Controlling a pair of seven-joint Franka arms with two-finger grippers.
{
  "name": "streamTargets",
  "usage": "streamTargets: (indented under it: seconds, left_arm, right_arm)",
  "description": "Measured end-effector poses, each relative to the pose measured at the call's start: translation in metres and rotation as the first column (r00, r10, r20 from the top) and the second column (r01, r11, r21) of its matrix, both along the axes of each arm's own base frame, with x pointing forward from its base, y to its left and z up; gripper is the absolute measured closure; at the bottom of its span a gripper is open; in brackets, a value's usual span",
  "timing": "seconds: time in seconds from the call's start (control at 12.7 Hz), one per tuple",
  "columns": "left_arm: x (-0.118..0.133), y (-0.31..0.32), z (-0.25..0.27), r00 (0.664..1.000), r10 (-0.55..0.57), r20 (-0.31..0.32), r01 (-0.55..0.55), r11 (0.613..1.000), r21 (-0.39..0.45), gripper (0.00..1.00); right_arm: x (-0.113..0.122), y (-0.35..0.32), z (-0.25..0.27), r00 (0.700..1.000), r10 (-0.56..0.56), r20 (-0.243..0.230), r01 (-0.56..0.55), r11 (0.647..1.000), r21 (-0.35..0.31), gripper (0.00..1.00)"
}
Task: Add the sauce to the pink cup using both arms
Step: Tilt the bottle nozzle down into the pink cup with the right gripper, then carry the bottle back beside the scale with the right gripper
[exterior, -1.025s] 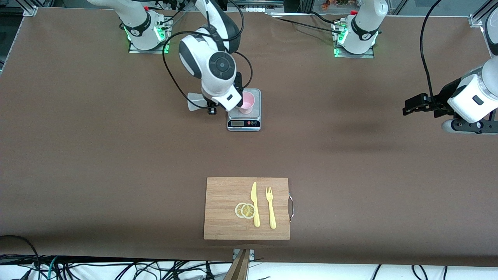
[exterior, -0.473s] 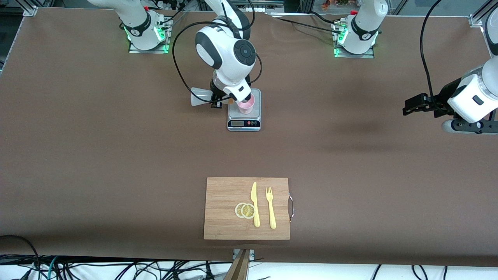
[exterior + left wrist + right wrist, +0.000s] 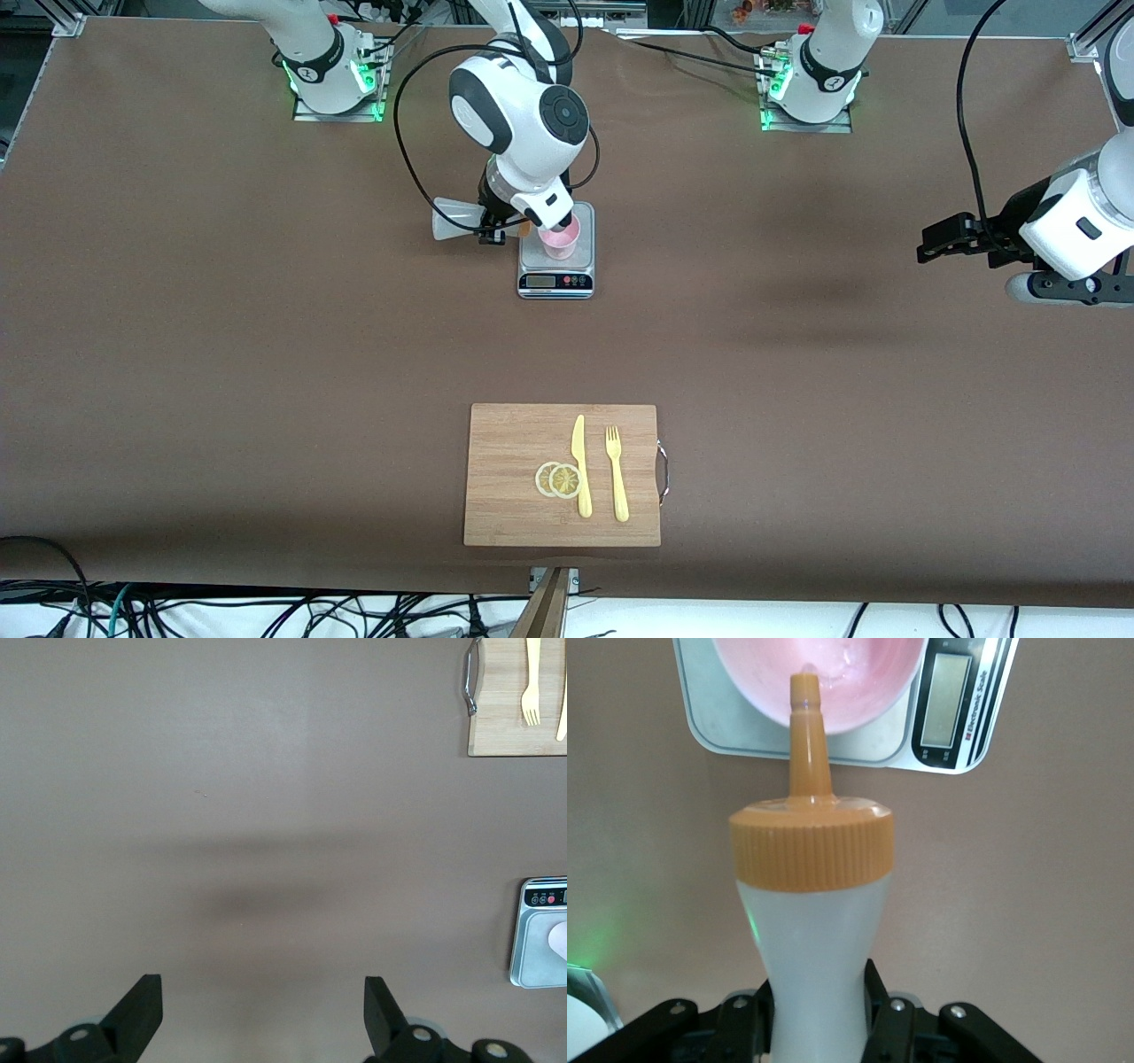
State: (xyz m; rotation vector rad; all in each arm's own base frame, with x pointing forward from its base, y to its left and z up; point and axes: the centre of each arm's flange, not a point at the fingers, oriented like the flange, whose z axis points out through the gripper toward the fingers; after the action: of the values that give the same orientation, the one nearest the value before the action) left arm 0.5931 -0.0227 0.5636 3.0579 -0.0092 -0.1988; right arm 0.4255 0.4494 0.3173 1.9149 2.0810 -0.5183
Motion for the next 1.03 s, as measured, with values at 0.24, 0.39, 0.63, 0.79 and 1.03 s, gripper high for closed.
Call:
streamTargets:
  seconds: [0.24,0.39,0.63,0.79,1.03]
  left_arm:
    - [0.000,0.000,0.000,1.000,0.000,0.000,0.000,1.000,0.000,0.00]
    - [0.000,0.000,0.000,1.000,0.000,0.000,0.000,1.000,0.000,0.00]
    - [0.000,0.000,0.000,1.000,0.000,0.000,0.000,1.000,0.000,0.00]
    - [0.000,0.000,0.000,1.000,0.000,0.000,0.000,1.000,0.000,0.00]
    - [0.000,0.000,0.000,1.000,0.000,0.000,0.000,1.000,0.000,0.00]
  right_arm:
    - [0.000,-0.001,0.000,0.999,-0.035,-0.023,0.036,0.999,0.022,0.66]
    - [0.002,-0.002,0.001,0.997,-0.063,-0.038,0.065,0.997,0.048,0.66]
    - [0.011,-0.007,0.005,0.993,-0.108,-0.048,0.113,0.989,0.099,0.66]
    - [0.022,-0.016,0.010,0.988,-0.139,-0.061,0.147,0.975,0.166,0.66]
    - [0.033,-0.039,0.016,0.985,-0.149,-0.089,0.170,0.937,0.307,0.66]
